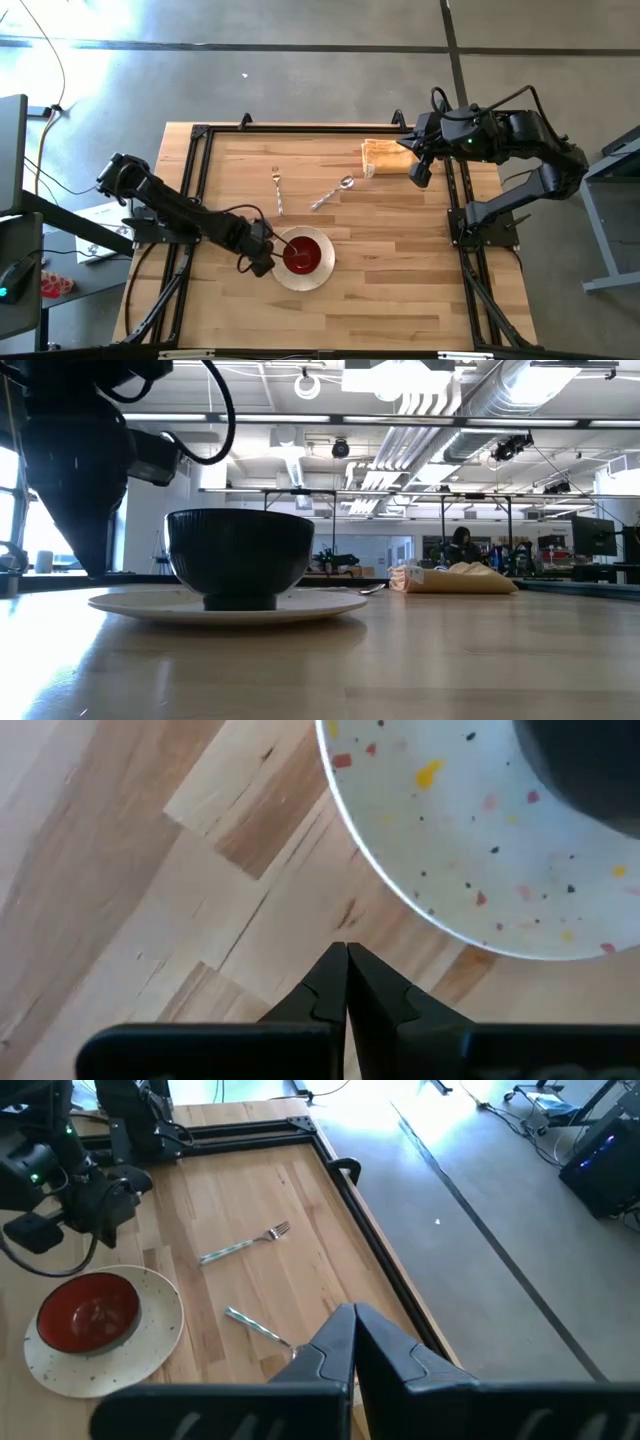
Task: Set table place
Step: Move the white plate to the middle of the table
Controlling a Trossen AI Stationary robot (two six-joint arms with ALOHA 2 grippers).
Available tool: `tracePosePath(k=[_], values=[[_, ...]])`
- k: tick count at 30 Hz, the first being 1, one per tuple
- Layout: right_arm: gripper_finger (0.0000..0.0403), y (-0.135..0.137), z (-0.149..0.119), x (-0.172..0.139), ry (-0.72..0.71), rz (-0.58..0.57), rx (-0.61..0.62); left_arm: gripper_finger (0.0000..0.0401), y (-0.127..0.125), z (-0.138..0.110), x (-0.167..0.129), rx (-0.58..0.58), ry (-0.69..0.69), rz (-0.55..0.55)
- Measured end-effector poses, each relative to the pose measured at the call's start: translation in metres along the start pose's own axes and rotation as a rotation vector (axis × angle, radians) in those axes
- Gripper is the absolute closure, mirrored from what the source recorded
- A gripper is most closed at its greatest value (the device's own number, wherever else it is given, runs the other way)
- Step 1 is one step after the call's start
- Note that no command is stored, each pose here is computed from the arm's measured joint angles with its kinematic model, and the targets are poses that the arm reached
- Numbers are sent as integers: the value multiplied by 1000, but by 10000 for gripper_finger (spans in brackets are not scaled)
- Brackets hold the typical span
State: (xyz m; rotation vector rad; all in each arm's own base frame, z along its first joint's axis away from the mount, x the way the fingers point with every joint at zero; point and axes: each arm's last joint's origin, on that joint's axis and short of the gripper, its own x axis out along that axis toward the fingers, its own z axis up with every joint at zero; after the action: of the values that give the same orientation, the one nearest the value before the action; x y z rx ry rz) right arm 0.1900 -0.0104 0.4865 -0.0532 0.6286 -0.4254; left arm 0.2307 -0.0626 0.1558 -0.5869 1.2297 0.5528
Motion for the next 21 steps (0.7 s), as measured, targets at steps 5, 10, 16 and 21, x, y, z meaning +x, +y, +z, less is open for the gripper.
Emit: tracePosePath(k=[5,10,16,21], values=[[403,0,0,0,4,0,-8,401,-8,2,11,-3,-5,-38],[403,0,-1,0,6,0,-22,401,-14,3,21,-5,11,-67],[403,0,-1,0,6,0,-29,401,-22,7,28,-14,-26,-125],[403,0,-1,0,6,1,-47,401,-28,13,28,-37,-117,-162]])
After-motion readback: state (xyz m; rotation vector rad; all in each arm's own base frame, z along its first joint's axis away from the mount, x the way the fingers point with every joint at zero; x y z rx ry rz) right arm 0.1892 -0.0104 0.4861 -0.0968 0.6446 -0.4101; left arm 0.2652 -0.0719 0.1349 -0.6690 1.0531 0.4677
